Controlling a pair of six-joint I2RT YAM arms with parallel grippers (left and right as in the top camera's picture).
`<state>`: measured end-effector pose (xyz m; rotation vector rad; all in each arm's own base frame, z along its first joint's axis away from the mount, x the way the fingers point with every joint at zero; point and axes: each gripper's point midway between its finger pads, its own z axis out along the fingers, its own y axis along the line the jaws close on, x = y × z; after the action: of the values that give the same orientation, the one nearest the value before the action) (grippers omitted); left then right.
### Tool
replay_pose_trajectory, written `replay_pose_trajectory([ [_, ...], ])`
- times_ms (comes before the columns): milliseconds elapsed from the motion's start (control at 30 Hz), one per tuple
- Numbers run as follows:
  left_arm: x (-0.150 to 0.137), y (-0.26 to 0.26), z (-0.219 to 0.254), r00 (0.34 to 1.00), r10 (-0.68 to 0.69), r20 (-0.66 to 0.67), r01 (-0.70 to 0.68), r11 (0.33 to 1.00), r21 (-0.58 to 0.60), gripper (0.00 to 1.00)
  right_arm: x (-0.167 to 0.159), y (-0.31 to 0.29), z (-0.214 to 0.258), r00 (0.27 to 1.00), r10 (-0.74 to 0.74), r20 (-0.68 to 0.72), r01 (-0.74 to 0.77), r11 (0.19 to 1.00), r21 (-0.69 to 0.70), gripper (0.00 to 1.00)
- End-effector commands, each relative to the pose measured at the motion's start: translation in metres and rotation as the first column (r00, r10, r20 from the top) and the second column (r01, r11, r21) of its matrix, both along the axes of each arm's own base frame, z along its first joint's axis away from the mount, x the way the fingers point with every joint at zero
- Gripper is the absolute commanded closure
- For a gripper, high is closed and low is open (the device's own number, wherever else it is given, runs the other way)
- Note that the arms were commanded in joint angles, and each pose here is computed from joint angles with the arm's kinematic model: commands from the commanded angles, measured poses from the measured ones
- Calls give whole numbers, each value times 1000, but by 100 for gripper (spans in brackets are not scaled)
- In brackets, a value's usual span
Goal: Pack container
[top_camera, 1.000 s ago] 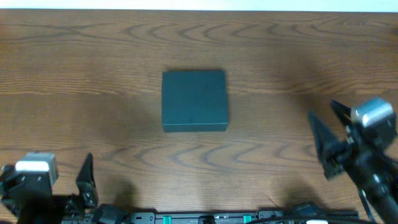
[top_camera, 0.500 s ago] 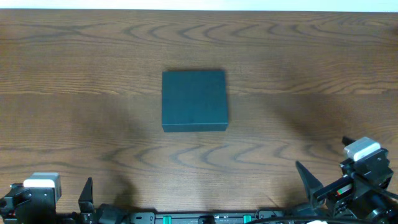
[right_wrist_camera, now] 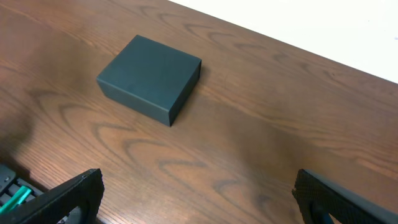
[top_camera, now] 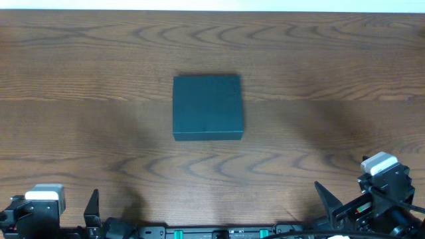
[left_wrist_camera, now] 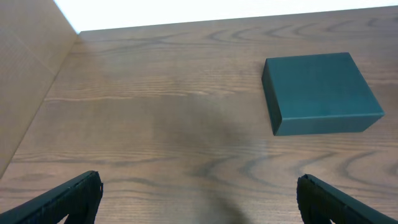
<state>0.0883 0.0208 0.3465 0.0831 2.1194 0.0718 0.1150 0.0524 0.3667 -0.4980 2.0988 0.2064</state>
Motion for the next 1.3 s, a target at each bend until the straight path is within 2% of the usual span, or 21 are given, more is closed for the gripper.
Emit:
replay_pose_trajectory([
  [0,-1,3,1,1000,16,4,-16,1000,4,2,1,-3,0,1000,-18,1,18,1000,-3,1],
  [367,-1,3,1,1000,16,4,-16,1000,4,2,-10,-10,0,998,-59,26,59,998,3,1],
  [500,-1,3,1,1000,16,4,-16,1000,4,2,-9,-19,2,987,-95,131,98,995,-19,1],
  [700,-1,3,1,1000,16,4,-16,1000,4,2,14,-20,-6,944,-143,298,141,990,28,1],
  [1100,-1,3,1,1000,16,4,-16,1000,4,2,65,-23,-132,956,-199,216,199,980,21,1],
  [1267,-1,3,1,1000,16,4,-16,1000,4,2,86,-23,-167,942,-216,257,210,976,50,1],
])
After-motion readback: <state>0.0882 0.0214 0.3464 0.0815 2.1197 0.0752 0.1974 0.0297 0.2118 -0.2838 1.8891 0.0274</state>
